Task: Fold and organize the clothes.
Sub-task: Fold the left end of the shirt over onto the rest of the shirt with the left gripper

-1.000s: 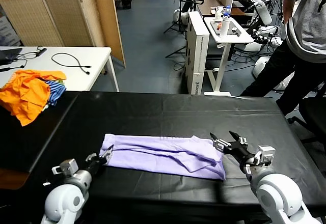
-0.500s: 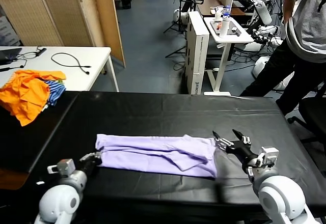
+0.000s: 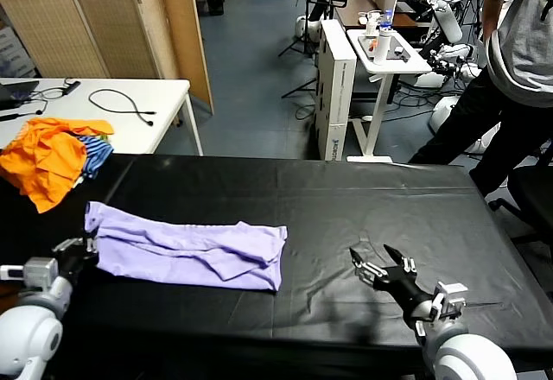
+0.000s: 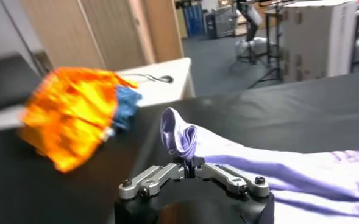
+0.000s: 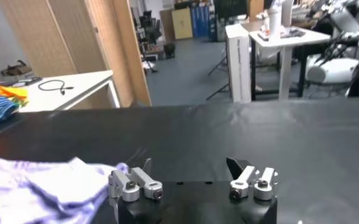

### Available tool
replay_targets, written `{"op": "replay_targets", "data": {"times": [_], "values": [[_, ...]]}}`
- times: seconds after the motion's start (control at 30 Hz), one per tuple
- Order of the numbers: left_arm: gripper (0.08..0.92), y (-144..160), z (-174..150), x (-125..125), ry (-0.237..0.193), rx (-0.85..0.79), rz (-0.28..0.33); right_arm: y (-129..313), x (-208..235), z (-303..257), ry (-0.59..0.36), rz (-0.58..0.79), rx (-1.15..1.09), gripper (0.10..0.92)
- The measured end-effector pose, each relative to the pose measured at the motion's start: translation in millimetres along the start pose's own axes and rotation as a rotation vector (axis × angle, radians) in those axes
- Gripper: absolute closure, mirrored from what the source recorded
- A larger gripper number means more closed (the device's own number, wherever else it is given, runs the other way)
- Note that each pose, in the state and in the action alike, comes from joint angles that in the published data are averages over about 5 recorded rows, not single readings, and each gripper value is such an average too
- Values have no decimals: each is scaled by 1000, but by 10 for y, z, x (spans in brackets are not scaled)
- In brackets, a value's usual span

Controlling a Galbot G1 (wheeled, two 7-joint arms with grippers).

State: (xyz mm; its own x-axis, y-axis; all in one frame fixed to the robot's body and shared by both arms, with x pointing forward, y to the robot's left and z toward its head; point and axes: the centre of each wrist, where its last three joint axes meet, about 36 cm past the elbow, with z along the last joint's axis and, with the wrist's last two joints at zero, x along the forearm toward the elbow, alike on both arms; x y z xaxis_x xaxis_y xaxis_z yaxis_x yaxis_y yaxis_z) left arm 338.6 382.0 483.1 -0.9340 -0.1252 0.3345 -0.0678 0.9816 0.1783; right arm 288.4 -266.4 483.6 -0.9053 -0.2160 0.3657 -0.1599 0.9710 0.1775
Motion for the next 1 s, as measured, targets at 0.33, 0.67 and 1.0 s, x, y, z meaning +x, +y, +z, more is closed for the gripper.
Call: {"op": "replay_targets", "data": {"times": [0.33, 0.67, 1.0], "values": [[807, -904, -173, 233, -9, 332, 271, 9, -14, 74, 1, 12, -19, 115], [807, -1486, -120, 280, 14, 456, 390, 24, -22, 89, 5, 12, -17, 115], [807, -1793, -13, 188, 47, 470, 414, 17, -51, 80, 4, 10, -14, 115]]}}
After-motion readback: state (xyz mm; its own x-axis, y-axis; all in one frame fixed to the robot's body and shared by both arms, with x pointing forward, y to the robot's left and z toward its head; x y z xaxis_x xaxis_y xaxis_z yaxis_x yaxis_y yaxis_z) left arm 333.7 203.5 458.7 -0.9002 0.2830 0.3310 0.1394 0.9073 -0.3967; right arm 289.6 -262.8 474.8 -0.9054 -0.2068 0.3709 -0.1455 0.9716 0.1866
